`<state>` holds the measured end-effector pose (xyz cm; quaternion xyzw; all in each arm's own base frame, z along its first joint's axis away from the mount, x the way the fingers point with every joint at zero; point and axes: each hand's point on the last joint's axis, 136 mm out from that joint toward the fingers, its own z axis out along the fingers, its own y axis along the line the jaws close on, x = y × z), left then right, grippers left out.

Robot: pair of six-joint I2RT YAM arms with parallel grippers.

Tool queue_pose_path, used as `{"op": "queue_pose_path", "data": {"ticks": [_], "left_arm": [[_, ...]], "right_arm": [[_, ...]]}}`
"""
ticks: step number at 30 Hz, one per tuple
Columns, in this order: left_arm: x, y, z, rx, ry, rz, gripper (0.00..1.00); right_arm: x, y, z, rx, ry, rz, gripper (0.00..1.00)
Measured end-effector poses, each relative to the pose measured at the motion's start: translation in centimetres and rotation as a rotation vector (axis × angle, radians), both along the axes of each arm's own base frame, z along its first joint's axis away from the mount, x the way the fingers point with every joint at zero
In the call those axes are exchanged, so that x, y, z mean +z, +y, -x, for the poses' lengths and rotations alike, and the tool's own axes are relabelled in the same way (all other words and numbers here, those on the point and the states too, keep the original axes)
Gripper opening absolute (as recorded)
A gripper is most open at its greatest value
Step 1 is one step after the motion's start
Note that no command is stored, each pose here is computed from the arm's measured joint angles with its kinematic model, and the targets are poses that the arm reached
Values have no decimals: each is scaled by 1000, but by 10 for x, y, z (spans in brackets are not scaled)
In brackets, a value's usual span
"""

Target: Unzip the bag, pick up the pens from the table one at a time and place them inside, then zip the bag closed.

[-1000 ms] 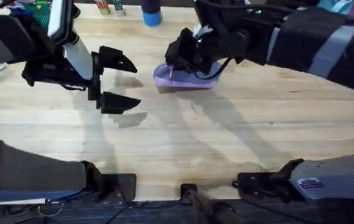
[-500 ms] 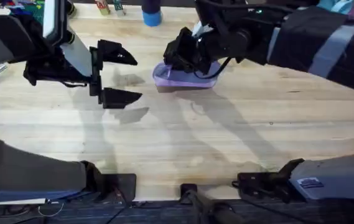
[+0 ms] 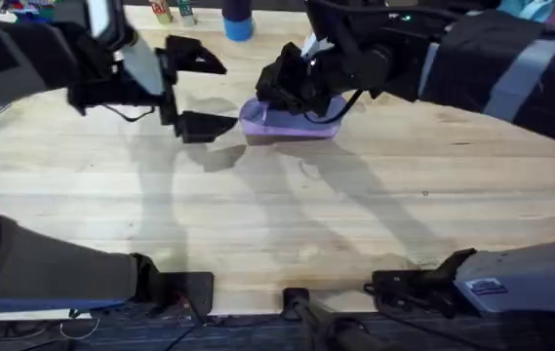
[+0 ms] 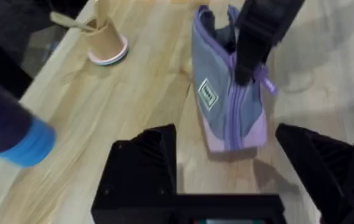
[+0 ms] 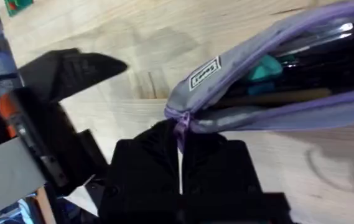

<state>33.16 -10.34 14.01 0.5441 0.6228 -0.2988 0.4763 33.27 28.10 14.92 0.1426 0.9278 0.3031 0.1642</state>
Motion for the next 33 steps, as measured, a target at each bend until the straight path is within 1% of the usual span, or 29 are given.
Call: {"op": "queue_pose_path", "data": {"ticks": [4,8,12,15,16,18,19,21,22,23,24,25,26,27,28,33], "left_arm": [[-7,-21,0,-31,74,28,993],[-18,-36,3,-50,158,45,994],[-25,-43,3,-63,193,59,994],[-29,-45,4,-67,226,79,994],[-31,-45,4,-67,235,83,980],[-34,-46,3,-69,240,91,892],[-34,-46,2,-70,242,98,792],[-33,-47,0,-74,227,108,544],[-32,-47,-1,-75,220,112,441],[-31,-47,-2,-77,210,114,347],[-31,-47,-2,-78,205,116,280],[-30,-47,-3,-79,203,120,172],[-29,-48,-3,-82,194,124,97],[-28,-48,-4,-84,189,128,62],[-27,-48,-4,-85,185,130,51],[-27,-48,-4,-85,184,131,45]], "right_arm": [[0,0,0,1,1,-1,31],[0,0,0,1,1,-1,31],[0,0,0,1,1,-1,31],[0,0,0,1,1,-1,31],[0,0,0,1,1,-1,31],[0,0,0,1,1,-1,31],[0,0,0,1,1,-1,31],[0,0,0,1,1,-2,31],[0,0,0,1,1,-2,31],[0,0,0,1,0,-2,31],[0,1,0,1,-1,-3,31],[1,0,-1,1,-2,-3,31],[1,1,-1,0,-4,-4,31],[1,0,-2,-1,-5,-5,31],[2,0,-2,-1,-6,-7,31],[2,0,-2,-2,-7,-7,31]]}}
